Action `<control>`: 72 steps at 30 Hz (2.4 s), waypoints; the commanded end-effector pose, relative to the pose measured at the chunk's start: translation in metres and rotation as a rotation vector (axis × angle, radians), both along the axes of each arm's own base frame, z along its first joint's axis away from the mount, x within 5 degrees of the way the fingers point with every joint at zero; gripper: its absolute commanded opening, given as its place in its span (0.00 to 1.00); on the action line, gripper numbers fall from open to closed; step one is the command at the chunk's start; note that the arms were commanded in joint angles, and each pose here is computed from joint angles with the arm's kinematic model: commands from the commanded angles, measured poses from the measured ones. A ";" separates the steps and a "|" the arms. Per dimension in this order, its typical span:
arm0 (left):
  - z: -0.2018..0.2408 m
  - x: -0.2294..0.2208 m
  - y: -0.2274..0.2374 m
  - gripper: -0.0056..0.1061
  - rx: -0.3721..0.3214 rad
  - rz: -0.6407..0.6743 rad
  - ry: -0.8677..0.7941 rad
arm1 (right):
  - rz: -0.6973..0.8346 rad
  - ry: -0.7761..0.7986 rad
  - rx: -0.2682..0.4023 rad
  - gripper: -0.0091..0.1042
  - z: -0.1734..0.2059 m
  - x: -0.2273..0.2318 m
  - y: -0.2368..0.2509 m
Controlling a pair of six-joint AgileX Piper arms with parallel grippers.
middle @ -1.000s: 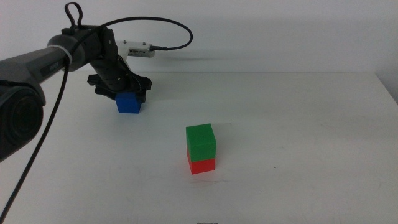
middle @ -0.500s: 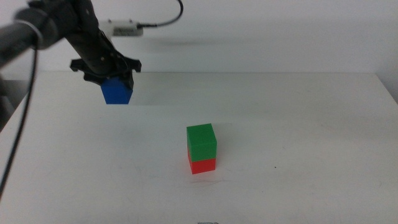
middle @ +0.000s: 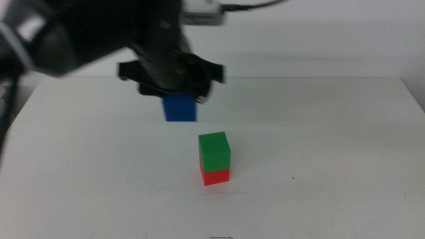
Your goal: Stack red cubes first, then green, then blue cubes in a specific spot.
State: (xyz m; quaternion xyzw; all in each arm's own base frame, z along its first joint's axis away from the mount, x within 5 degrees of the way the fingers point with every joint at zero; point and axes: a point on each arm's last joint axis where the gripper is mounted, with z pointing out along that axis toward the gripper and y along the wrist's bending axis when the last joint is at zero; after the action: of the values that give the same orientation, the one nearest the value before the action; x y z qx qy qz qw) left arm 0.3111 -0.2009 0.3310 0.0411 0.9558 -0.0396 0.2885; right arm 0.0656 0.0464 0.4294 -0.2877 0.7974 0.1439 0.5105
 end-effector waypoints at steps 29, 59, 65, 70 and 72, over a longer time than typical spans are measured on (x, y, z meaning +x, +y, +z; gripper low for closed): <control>-0.022 -0.004 -0.065 0.15 -0.088 0.096 -0.036 | 0.003 -0.083 0.034 0.86 0.012 0.002 0.001; -0.033 -0.002 -0.064 0.71 -0.040 0.128 -0.006 | 0.003 -0.083 0.034 0.86 0.012 0.002 0.001; -0.031 -0.002 -0.064 0.82 -0.018 0.099 -0.018 | 0.003 -0.083 0.034 0.86 0.012 0.002 0.001; -0.023 -0.005 -0.061 0.86 0.000 0.059 -0.031 | 0.003 -0.083 0.034 0.86 0.012 0.002 0.001; -0.009 -0.010 -0.055 0.86 0.007 0.019 -0.057 | 0.003 -0.083 0.034 0.86 0.012 0.002 0.001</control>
State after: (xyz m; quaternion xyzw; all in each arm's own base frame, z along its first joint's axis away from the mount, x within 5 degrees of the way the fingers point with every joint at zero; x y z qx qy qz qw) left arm 0.3105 -0.2646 0.2759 0.0202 0.9649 -0.0030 0.2618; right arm 0.0656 0.0464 0.4294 -0.2877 0.7974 0.1439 0.5105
